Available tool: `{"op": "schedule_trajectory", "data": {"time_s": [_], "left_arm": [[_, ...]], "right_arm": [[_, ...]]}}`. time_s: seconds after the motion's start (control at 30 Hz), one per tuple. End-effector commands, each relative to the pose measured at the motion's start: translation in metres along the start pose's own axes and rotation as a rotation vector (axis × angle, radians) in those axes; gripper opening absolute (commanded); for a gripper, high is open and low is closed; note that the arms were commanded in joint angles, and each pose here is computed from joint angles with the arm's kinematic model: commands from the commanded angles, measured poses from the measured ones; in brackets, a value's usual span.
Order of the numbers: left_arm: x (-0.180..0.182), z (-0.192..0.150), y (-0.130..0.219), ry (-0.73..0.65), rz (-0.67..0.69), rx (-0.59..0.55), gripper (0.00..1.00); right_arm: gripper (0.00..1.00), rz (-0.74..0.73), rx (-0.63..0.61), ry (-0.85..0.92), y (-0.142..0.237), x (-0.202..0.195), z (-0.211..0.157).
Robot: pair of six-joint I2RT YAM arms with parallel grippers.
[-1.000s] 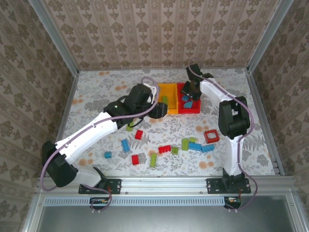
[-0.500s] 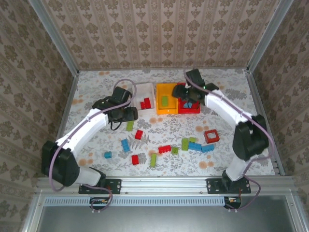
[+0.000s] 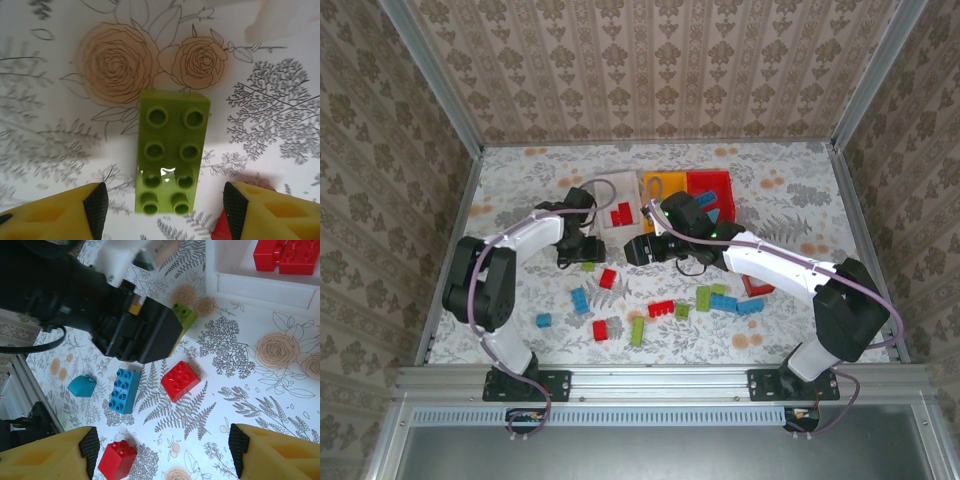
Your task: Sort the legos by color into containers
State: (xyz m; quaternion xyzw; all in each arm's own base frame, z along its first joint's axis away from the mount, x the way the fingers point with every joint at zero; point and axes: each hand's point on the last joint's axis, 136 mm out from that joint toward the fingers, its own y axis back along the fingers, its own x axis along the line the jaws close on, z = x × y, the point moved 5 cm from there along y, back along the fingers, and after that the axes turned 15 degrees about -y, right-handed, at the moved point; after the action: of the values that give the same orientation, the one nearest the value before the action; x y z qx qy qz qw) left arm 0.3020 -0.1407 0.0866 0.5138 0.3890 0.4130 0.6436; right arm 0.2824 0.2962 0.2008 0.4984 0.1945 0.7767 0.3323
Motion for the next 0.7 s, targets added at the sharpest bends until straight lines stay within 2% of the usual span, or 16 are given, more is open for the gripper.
{"op": "schedule_trajectory", "data": {"time_s": [0.0,0.1,0.2,0.37,0.43,0.53,0.67], "left_arm": [[-0.002,0.008,-0.006,-0.04,-0.027,-0.013,0.63],[0.001,0.01,-0.013,-0.035,-0.003,-0.001,0.55],[0.002,0.008,-0.018,-0.033,0.015,0.007,0.41],[0.005,0.001,-0.014,-0.029,0.061,0.007,0.3],[0.006,0.001,0.001,-0.027,0.091,-0.024,0.29],[-0.002,0.014,0.046,-0.028,0.109,-0.116,0.28],[-0.044,0.037,0.094,-0.093,0.058,-0.232,0.28]], "right_arm": [[0.72,0.04,-0.002,0.029,0.003,0.01,0.007],[0.72,0.04,0.006,0.016,0.001,0.01,0.006],[0.72,0.035,0.006,0.013,0.0,0.009,0.007],[0.71,0.022,-0.007,0.017,0.004,0.01,0.01],[0.71,0.016,-0.034,0.022,0.01,0.011,0.015],[0.71,-0.012,-0.143,0.014,0.028,0.008,0.029],[0.74,-0.044,-0.337,-0.055,0.056,-0.011,0.05]]}}
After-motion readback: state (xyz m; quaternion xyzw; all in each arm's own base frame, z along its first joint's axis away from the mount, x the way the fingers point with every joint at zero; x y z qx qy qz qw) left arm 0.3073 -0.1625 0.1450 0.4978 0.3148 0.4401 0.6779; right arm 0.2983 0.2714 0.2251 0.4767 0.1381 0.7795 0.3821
